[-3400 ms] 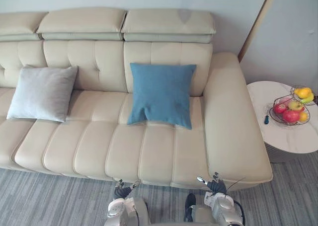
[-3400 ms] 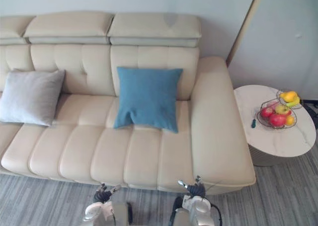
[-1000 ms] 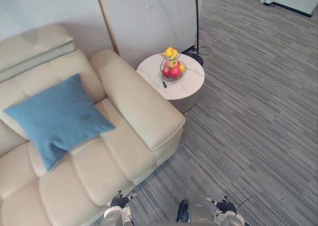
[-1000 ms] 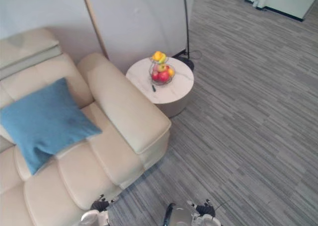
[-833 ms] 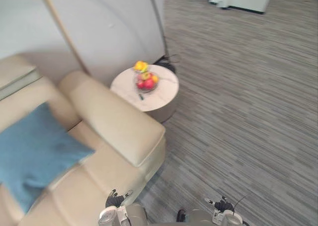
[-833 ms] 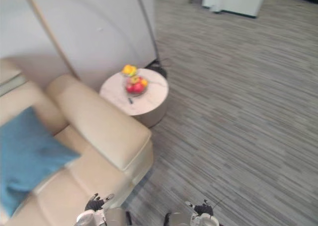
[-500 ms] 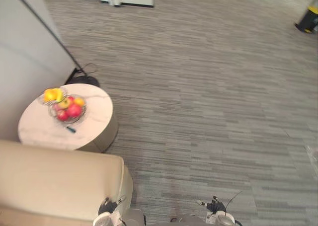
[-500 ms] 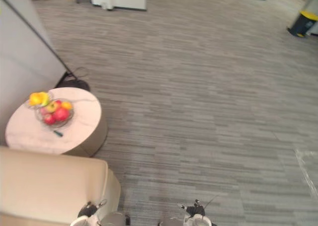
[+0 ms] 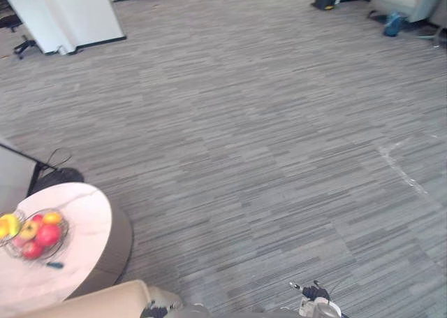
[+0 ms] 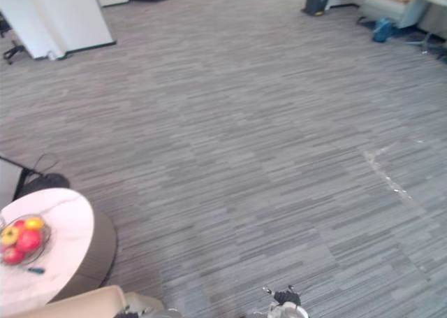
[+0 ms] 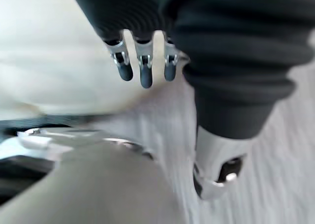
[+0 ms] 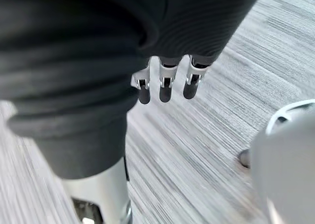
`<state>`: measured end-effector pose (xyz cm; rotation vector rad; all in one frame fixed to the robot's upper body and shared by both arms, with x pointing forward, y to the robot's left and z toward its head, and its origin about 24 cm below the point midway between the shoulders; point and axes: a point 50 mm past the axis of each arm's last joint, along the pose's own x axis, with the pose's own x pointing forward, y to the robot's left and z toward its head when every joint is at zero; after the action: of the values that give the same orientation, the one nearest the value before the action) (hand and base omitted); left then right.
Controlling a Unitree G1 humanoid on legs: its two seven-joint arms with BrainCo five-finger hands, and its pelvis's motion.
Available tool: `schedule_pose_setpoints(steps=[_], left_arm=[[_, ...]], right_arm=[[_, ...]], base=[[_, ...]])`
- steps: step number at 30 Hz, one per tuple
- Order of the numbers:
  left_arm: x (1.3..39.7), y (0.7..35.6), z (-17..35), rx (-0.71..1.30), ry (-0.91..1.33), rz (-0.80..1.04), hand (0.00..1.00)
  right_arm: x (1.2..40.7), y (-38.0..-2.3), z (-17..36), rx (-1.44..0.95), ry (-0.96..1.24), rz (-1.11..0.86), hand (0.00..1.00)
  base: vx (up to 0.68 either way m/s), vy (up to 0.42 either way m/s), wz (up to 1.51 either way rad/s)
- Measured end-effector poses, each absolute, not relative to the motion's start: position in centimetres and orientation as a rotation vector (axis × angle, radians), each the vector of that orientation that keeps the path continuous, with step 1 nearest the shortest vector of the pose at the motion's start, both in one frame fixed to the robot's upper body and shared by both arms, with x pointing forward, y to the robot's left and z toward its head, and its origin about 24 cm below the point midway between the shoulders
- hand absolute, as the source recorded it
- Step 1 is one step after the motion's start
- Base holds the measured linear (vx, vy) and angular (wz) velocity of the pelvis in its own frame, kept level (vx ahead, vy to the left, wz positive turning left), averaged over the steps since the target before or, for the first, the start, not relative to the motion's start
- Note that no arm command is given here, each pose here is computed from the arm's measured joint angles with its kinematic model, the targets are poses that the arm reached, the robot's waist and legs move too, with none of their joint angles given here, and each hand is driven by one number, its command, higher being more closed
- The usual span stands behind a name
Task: Pick up cushions and gather them together orderly.
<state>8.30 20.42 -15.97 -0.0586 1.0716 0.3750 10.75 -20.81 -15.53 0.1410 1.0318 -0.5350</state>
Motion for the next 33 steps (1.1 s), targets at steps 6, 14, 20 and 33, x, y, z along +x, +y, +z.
schedule_pose_setpoints(steps=[6,14,20,33], left_arm=[[9.1,20.1,-15.6,-0.076,1.021,0.393,0.0],[9.8,21.3,-15.2,-0.06,0.994,0.407,0.0],[12.5,18.3,-15.2,-0.04,0.974,0.261,0.0],[13.4,17.9,-14.7,-0.029,0.928,0.245,0.0]], right_arm=[[10.4,-21.2,-15.4,0.141,1.027,-0.562,0.0],[10.9,-19.9,-15.5,0.139,1.029,-0.501,0.0],[12.7,-20.2,-14.8,0.103,0.977,-0.472,0.0],[13.2,-21.1,-14.9,0.069,1.004,-0.474,0.0]], base=[[0.18,0.178,-1.56],[0.33,0.215,-1.14],[0.3,0.005,-0.36],[0.48,-0.218,-0.32]])
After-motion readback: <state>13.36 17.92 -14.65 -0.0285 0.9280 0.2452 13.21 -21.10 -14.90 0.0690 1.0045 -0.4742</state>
